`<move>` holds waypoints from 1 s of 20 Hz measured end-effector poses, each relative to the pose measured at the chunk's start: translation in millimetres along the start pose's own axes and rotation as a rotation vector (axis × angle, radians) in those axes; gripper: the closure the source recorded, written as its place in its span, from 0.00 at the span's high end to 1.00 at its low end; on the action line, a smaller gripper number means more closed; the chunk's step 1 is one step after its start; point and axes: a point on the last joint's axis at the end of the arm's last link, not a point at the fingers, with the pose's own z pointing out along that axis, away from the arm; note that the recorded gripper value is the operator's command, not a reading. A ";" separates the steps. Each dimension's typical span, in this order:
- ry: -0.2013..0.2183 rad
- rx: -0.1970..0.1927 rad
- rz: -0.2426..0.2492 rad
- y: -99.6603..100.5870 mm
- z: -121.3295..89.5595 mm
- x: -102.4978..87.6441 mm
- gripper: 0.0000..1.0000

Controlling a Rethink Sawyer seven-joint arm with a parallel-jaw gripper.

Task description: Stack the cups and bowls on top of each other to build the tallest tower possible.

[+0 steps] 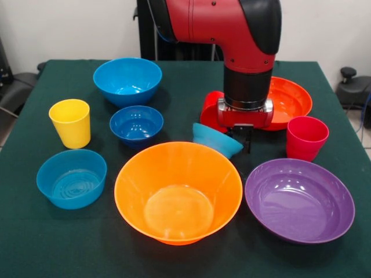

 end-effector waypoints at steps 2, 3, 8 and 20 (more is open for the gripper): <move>-0.001 0.000 0.000 0.1 -0.2 -0.6 0.00; -0.001 0.000 0.000 0.2 -0.4 -0.6 0.00; -0.015 0.001 -0.002 0.9 -7.4 -6.1 0.00; -0.046 0.031 -0.020 14.0 -52.0 -15.2 0.00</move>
